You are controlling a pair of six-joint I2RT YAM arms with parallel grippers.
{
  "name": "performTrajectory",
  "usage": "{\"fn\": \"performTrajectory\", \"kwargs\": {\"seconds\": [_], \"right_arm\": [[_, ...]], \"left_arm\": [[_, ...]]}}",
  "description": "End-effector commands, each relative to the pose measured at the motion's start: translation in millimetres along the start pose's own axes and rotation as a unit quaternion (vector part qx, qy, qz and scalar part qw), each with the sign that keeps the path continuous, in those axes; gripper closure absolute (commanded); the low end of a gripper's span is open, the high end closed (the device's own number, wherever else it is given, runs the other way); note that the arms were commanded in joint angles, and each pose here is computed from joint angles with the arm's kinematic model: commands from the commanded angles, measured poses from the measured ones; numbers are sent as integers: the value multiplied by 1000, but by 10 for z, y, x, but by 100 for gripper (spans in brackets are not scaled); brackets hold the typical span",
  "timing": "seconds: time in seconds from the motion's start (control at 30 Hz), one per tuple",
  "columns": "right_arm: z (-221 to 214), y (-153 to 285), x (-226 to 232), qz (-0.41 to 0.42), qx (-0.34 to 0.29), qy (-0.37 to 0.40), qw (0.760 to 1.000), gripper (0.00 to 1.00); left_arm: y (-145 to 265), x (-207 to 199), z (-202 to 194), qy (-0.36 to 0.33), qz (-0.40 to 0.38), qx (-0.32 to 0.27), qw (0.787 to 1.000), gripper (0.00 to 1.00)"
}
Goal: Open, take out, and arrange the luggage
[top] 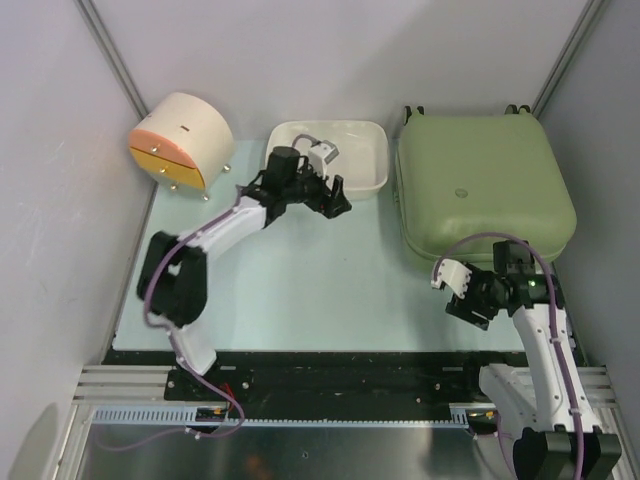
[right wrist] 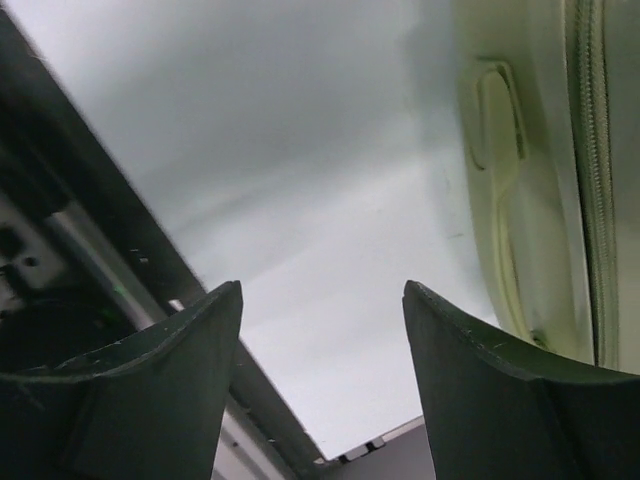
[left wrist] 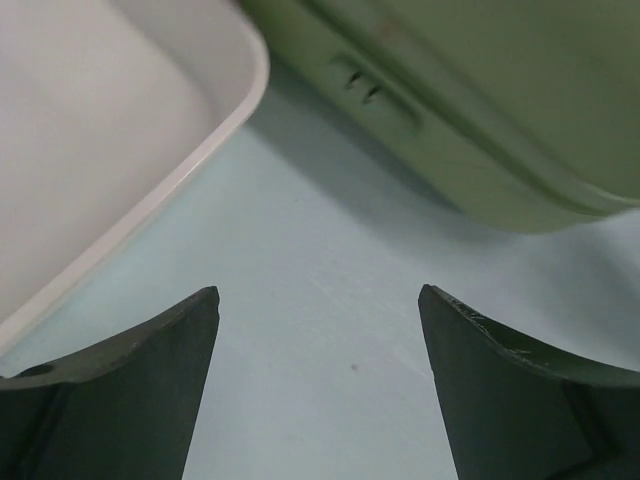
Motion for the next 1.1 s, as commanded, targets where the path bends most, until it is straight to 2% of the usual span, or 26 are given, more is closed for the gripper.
{"fn": "performTrajectory", "kwargs": {"seconds": [0.0,0.23,0.37,0.47,0.6,0.73,0.77,0.8,0.83,0.87,0.9,0.97,1.0,1.07], "right_arm": [[59,-101,-463,-103,8,49,993,29],[-57,-304,-782,-171,33,67,982,27],[-167,-464,-839,-177,43,77,980,23],[-208,-606,-844,-164,52,70,983,25],[-189,-766,-778,-126,46,64,989,33],[61,-842,-477,-69,13,95,993,55],[116,-857,-404,-63,6,80,995,59],[256,-881,-265,-45,-7,103,994,65],[349,-880,-205,-40,-17,108,993,67],[407,-893,-115,-34,-23,78,996,67],[584,-930,36,-20,-42,99,994,67],[739,-975,185,-7,-44,82,996,70],[836,-998,263,-2,-55,53,997,71],[994,-1045,407,33,-76,32,996,67]], "left_arm": [[563,-380,418,-42,-48,-78,995,13],[1014,-625,414,-49,-47,-101,993,12],[1099,-652,279,-52,-34,-92,994,12],[1125,-632,237,-56,-20,-88,994,12],[1149,-643,245,-55,-19,-90,994,13],[1187,-646,263,-51,-13,-93,994,14],[1200,-645,265,-51,-10,-93,994,13],[1209,-637,269,-49,-6,-94,994,14],[1207,-641,251,-46,-5,-91,995,14],[1212,-636,236,-42,-2,-90,995,14],[1229,-627,234,-38,4,-90,995,14],[1241,-600,181,-17,19,-84,996,14],[1266,-582,181,-8,29,-86,996,14],[1296,-503,116,27,51,-81,995,14]]}}
Point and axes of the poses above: each gripper's point midway between its finger pads, its own y axis back along the fingers, its own x axis along the line the jaws close on, z = x × y, the point moved 5 cm from there along y, back along the fingers, and after that the axes turned 13 degrees about -y, right-handed, at the moved point
